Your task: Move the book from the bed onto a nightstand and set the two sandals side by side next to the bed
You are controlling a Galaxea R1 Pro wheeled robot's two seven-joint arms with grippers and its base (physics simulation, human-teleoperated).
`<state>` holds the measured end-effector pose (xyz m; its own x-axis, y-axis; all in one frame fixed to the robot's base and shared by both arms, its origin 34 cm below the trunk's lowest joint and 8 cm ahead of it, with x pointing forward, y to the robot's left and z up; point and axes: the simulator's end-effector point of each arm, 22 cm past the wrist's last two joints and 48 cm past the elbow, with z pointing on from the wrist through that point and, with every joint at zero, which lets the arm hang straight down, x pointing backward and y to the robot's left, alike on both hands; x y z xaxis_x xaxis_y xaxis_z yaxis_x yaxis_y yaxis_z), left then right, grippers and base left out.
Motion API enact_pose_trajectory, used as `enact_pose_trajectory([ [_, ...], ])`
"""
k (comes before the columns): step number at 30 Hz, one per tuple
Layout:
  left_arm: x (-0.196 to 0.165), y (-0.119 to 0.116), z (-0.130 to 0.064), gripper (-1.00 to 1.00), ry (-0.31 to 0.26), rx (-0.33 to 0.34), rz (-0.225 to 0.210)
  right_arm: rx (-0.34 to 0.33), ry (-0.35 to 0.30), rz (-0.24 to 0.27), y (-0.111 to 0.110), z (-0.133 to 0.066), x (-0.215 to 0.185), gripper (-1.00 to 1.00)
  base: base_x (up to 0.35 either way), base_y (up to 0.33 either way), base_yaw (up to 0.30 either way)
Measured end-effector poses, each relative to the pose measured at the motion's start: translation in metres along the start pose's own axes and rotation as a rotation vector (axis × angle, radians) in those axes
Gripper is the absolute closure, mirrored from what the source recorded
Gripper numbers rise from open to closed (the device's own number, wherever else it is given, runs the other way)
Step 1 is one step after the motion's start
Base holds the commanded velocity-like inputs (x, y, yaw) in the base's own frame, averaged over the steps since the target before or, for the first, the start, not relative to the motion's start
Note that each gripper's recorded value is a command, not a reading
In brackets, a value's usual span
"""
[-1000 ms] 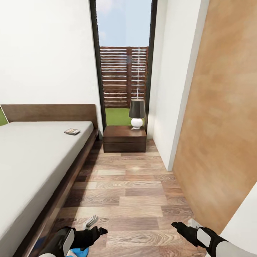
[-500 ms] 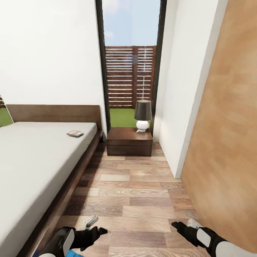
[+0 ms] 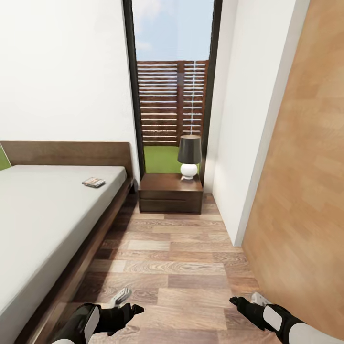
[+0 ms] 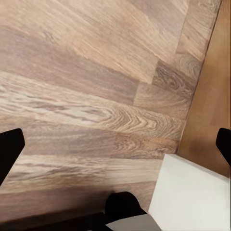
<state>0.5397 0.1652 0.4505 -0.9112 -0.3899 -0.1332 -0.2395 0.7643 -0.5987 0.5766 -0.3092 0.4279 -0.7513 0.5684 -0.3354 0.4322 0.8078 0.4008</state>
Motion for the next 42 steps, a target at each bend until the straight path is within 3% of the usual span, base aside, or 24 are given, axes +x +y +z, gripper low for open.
enact_pose_trajectory([
  [18, -0.0007, 0.0014, -0.0007, -1.00, -0.001, -0.002, 0.000, 0.000, 0.000, 0.000, 0.0000, 0.0000, 0.0001, -1.00, 0.207, -0.161, 0.000],
  [42, -0.0022, 0.0040, -0.0024, -1.00, -0.003, -0.003, -0.003, 0.001, 0.000, 0.000, -0.0001, 0.0000, 0.0000, -1.00, 0.223, -0.010, 0.000],
])
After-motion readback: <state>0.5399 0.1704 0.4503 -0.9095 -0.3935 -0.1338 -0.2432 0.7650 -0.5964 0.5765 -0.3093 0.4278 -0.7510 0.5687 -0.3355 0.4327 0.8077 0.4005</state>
